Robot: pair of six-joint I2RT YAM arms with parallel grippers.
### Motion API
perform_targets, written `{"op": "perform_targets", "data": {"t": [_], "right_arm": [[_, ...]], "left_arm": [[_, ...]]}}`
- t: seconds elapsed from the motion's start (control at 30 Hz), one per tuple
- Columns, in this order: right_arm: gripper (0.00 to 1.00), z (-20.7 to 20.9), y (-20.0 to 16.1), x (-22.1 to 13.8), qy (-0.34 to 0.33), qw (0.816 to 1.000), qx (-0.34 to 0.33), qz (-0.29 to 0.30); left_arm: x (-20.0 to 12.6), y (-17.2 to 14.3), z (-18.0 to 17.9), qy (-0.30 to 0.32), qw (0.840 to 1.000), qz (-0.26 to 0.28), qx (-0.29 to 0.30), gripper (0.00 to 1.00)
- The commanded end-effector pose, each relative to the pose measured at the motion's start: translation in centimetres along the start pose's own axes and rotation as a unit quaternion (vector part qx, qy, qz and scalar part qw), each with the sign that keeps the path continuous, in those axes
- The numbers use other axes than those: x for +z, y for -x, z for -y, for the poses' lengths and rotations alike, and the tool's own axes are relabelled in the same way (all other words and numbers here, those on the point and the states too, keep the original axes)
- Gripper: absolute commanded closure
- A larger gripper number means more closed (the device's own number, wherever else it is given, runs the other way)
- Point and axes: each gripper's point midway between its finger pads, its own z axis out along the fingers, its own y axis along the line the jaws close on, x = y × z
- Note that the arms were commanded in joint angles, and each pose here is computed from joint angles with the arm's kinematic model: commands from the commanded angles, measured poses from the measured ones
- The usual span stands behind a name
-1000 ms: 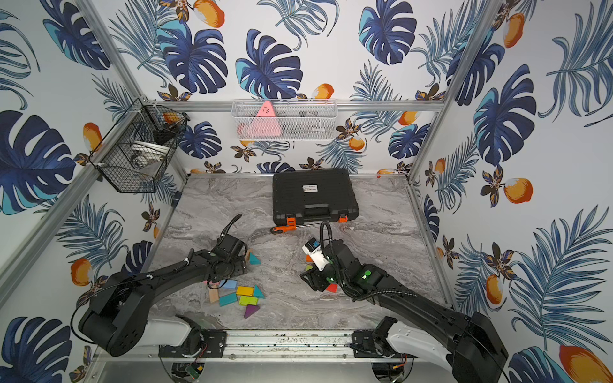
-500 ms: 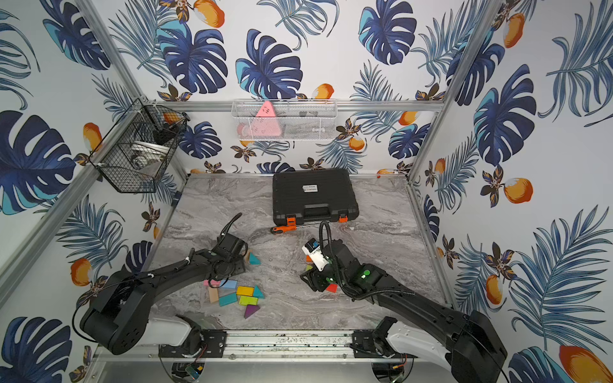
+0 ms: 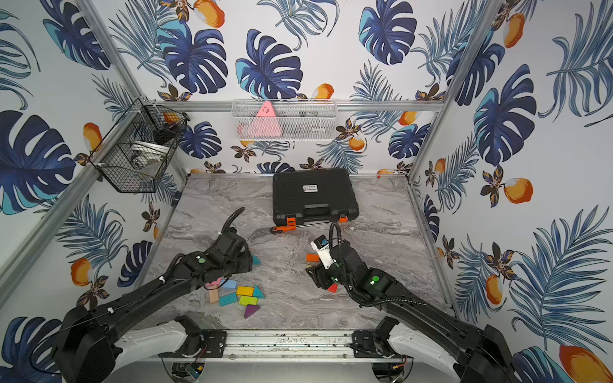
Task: Assemble a piece of candy with building blocks
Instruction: Pick up the building block from the center of the board, then place the building block at the center of the board.
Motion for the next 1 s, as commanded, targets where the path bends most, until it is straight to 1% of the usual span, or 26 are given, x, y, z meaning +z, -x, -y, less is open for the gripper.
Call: {"op": "perform_targets", "data": {"t": [0.0,0.1,0.17,0.37,0.67,0.8,0.97], "right_arm": [[0.35,3.4,1.1,-0.7,-0.077,0.995,0.051,0.042],[0.34,5.6,1.2,-1.5,-0.113,0.988,0.088,0.060],[0.34,6.5,1.2,-2.0,-0.130,0.984,0.099,0.068],[0.33,8.2,1.2,-2.8,-0.164,0.976,0.115,0.080],[0.32,9.1,1.1,-3.9,-0.189,0.970,0.123,0.094],[0.31,9.0,1.1,-3.9,-0.185,0.971,0.122,0.094],[0.31,8.9,1.0,-3.9,-0.183,0.971,0.121,0.093]], "left_arm": [[0.3,-1.8,4.1,-0.022,0.999,-0.013,0.042,0.45],[1.8,-4.3,8.0,-0.035,0.995,-0.030,0.087,0.46],[2.7,-5.7,10.2,-0.035,0.993,-0.037,0.111,0.46],[5.2,-8.6,15.8,-0.056,0.986,-0.058,0.149,0.46],[7.9,-10.4,18.4,-0.071,0.980,-0.083,0.166,0.45],[8.7,-10.7,18.3,-0.059,0.981,-0.085,0.165,0.43],[8.8,-10.4,18.4,-0.050,0.982,-0.080,0.163,0.41]]}}
